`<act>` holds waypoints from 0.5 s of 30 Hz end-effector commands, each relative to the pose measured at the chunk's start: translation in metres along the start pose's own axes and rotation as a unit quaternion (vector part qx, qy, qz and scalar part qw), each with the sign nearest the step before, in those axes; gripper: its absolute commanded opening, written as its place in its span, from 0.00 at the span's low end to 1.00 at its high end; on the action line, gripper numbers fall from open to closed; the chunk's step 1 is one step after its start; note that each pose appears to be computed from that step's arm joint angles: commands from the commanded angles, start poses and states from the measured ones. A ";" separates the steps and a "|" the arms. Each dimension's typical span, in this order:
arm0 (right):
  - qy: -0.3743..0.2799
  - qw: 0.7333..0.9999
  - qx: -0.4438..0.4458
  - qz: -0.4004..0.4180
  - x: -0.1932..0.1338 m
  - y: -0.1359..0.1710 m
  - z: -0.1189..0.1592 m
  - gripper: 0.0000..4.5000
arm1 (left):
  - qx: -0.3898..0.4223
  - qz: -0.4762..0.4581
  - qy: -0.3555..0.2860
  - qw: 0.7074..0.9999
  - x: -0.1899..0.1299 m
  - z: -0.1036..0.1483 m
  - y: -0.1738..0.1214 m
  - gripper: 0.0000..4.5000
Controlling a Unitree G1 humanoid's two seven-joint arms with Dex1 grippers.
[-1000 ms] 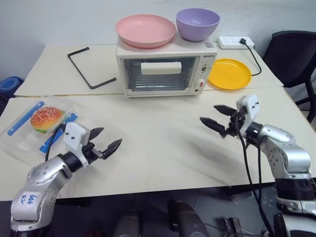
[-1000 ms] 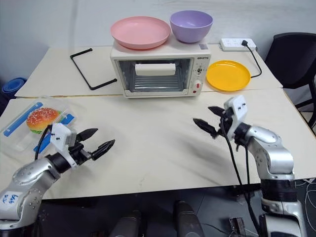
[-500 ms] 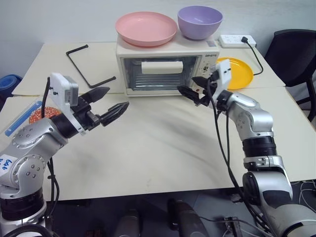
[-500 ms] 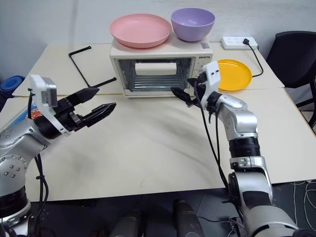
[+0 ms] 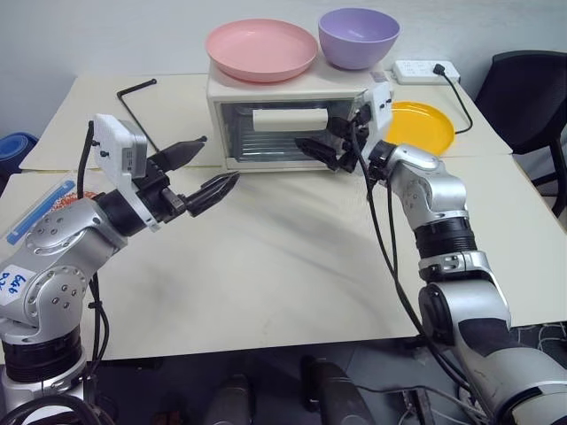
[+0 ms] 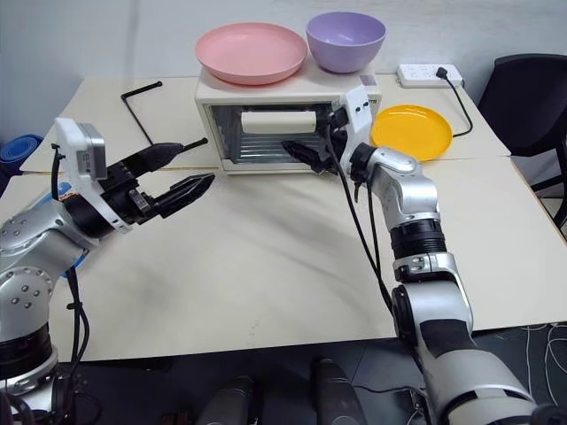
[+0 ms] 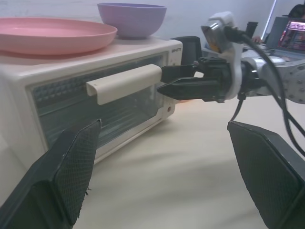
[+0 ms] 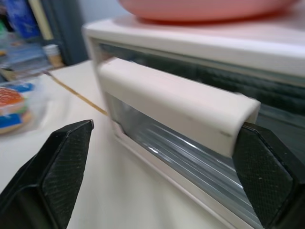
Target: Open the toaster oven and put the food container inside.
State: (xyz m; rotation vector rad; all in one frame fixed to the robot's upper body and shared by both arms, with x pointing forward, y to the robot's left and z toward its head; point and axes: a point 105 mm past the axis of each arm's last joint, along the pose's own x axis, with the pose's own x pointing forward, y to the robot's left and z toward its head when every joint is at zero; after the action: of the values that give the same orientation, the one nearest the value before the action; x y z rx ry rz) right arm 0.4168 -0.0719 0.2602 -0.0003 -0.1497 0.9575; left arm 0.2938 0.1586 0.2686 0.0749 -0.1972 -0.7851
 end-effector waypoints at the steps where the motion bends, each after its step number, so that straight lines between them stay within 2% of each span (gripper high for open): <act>1: -0.035 0.995 -0.031 0.092 -0.001 0.037 0.020 1.00 | 0.020 0.012 -0.013 1.000 -0.001 0.009 0.006 1.00; 6: -0.014 0.991 -0.033 0.125 -0.012 0.056 0.003 1.00 | 0.028 0.029 -0.014 0.999 0.001 0.013 0.021 1.00; 11: 0.000 0.993 -0.020 0.113 -0.020 0.058 -0.014 1.00 | 0.081 0.068 0.005 0.994 0.018 0.018 0.055 0.77; 12: 0.002 0.994 -0.017 0.110 -0.021 0.058 -0.017 1.00 | 0.092 0.068 0.013 0.993 0.023 0.017 0.060 0.69; 15: 0.009 0.995 -0.009 0.097 -0.027 0.057 -0.026 1.00 | 0.123 0.054 0.041 0.990 0.038 0.011 0.074 0.53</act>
State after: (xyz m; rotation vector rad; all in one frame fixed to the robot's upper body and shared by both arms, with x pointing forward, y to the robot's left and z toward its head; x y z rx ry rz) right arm 0.3675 -0.0657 0.2131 -0.0379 -0.0802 1.1100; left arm 0.3630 0.1832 0.2921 0.2516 -0.2090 -0.6414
